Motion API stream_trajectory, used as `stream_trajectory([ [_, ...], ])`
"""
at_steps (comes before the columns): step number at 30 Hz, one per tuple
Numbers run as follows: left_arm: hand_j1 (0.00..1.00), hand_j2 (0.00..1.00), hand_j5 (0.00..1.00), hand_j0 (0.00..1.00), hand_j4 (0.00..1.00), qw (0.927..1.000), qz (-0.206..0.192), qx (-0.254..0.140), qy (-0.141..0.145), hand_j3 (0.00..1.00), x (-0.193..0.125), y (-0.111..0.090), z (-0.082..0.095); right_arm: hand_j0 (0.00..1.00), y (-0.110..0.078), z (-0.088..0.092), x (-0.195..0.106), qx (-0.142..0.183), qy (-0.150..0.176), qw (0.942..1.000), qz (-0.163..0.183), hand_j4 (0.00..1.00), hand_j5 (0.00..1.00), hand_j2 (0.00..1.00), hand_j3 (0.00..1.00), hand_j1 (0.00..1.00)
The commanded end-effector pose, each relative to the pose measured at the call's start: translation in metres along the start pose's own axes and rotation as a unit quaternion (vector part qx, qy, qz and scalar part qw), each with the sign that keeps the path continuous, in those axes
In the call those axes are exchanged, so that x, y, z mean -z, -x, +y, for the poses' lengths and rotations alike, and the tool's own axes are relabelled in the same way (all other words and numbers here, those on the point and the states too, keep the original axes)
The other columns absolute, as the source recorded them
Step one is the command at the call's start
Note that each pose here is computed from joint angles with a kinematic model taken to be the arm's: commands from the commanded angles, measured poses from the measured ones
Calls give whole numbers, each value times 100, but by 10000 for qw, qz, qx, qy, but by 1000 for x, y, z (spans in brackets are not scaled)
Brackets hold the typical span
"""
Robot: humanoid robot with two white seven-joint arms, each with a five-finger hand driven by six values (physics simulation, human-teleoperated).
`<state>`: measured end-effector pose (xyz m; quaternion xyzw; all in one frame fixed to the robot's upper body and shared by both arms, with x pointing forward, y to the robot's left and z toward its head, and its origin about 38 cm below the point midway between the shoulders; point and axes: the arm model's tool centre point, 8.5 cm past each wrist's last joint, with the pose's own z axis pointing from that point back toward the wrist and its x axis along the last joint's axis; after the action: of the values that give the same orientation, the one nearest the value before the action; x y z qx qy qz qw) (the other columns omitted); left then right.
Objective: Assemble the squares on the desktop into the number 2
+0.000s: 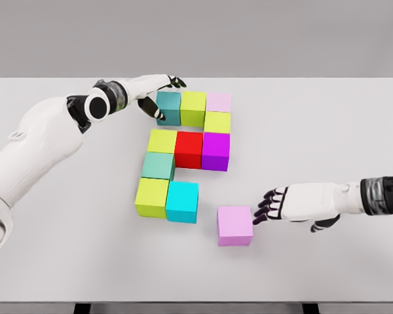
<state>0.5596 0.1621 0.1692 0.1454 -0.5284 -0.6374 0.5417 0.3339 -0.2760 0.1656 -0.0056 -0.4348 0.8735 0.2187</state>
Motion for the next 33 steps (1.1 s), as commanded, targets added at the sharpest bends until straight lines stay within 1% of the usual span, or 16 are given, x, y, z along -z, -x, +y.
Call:
stream_trajectory([
  [1,96,96,96,96,96,10000,-14,-5,-20,96,-1,1,2,100,0,2,-2,41,-29,10000,8,100,100,100,100,100],
  [3,99,99,99,99,99,10000,-35,18,-63,99,-3,0,8,100,5,2,-14,50,-73,9999,145,100,100,100,100,100],
  [5,100,100,100,100,100,9999,-74,66,-104,100,-11,11,12,100,7,0,-24,115,-49,9997,198,100,100,100,100,100],
  [8,100,100,100,100,100,9992,-317,171,-144,100,-20,18,16,100,8,1,-31,197,-49,9996,218,100,100,100,100,100],
  [10,100,100,100,100,100,9993,-300,-76,-225,100,-30,31,23,100,8,5,-32,232,-96,9994,224,100,100,100,100,100],
  [12,100,100,100,100,100,9994,-72,-81,-321,100,-47,56,34,100,6,10,-32,270,-179,9993,207,100,100,100,100,100],
  [17,100,100,100,100,100,9996,209,-24,-172,100,-50,72,27,100,2,17,-25,326,-277,9990,97,100,100,100,100,100],
  [19,100,100,100,100,100,9980,602,120,-112,100,-51,92,25,100,-1,21,-21,354,-322,9989,27,100,100,100,100,100],
  [20,100,100,100,100,100,9976,673,122,-127,100,-51,95,28,100,-1,21,-21,353,-317,9989,21,100,100,100,100,100],
  [22,100,100,100,100,100,9974,705,113,-116,100,-43,90,28,100,-1,19,-19,337,-292,9990,5,100,100,100,100,100],
  [25,100,100,100,100,100,9956,808,467,-1,100,-30,79,24,100,0,8,-15,231,-192,9995,-24,100,100,100,100,100],
  [28,100,100,100,100,100,9953,843,472,-24,100,-30,77,27,100,-3,5,-6,194,-198,9995,-147,100,100,100,100,100],
  [29,100,100,100,100,100,9958,690,594,-128,100,-35,72,42,100,-5,3,1,150,-216,9994,-246,100,100,100,100,100],
  [30,100,100,100,100,100,9959,360,812,-176,100,-45,68,50,100,-6,2,3,123,-236,9992,-286,100,100,100,100,100],
  [32,100,100,100,100,100,9859,-656,1522,-245,100,-101,81,70,100,-6,-4,7,58,-213,9992,-329,100,100,100,100,100],
  [33,100,100,100,100,100,9811,-935,1677,-228,100,-115,83,72,100,-7,-6,9,42,-182,9992,-356,100,100,100,100,100],
])
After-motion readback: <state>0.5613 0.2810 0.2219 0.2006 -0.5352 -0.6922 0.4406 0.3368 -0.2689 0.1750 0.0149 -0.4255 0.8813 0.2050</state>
